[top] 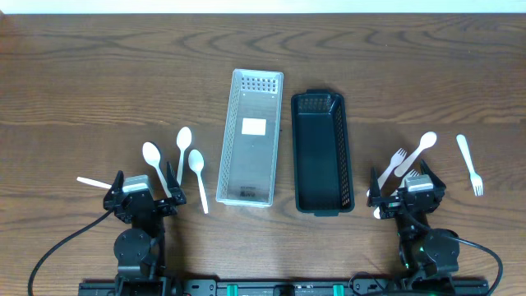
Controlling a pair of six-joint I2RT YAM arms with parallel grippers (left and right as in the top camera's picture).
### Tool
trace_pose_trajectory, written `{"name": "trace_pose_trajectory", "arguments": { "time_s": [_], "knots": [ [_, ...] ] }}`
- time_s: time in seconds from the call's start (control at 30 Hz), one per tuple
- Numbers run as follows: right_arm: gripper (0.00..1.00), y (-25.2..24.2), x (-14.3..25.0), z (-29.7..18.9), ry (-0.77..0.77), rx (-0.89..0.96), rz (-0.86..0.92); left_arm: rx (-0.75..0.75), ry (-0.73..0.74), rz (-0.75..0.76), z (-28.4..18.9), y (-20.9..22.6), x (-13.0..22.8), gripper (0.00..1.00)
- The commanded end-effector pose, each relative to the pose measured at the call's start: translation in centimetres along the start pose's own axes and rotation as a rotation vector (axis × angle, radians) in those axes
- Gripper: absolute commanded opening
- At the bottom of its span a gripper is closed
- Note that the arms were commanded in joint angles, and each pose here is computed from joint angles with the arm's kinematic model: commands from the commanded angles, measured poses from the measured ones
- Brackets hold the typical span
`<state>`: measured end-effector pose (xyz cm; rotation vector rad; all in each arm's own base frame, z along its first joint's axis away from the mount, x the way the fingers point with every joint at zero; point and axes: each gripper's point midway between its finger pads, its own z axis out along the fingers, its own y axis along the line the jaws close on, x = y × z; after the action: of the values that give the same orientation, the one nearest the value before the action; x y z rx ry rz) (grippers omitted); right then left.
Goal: Pack container
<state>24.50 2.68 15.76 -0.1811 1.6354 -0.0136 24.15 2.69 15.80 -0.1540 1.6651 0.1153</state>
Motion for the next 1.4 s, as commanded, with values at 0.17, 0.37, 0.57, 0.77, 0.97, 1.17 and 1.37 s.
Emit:
{"name": "trace_pose_trajectory", "arguments": {
  "time_s": [0.17,0.37,0.57,0.77,0.97,1.17,1.37],
  "knots": [
    [0.99,-0.07,0.11,-0.01,0.0,0.001,-0.01,-0.008,0.042,0.025,0.24,0.16,1.83,0.98],
    [0.99,-0.07,0.11,-0.01,0.001,0.001,-0.01,-0.008,0.042,0.025,0.24,0.16,1.83,0.98],
    [0.99,-0.07,0.11,-0.01,0.001,0.001,-0.01,-0.008,0.042,0.025,0.24,0.16,1.83,0.98],
    [0.99,-0.07,0.11,-0.01,0.001,0.001,-0.01,-0.008,0.042,0.025,0.24,0.16,1.83,0.98],
    [0.99,-0.07,0.11,-0.01,0.001,0.001,-0.01,-0.007,0.042,0.024,0.24,0.15,1.82,0.98],
    [0.99,-0.06,0.08,-0.01,-0.001,0.001,-0.01,-0.008,0.042,0.025,0.24,0.16,1.83,0.98],
    [0.99,0.23,0.15,-0.01,0.002,-0.016,0.062,-0.006,0.043,-0.005,0.24,0.13,1.84,0.98]
  ]
}}
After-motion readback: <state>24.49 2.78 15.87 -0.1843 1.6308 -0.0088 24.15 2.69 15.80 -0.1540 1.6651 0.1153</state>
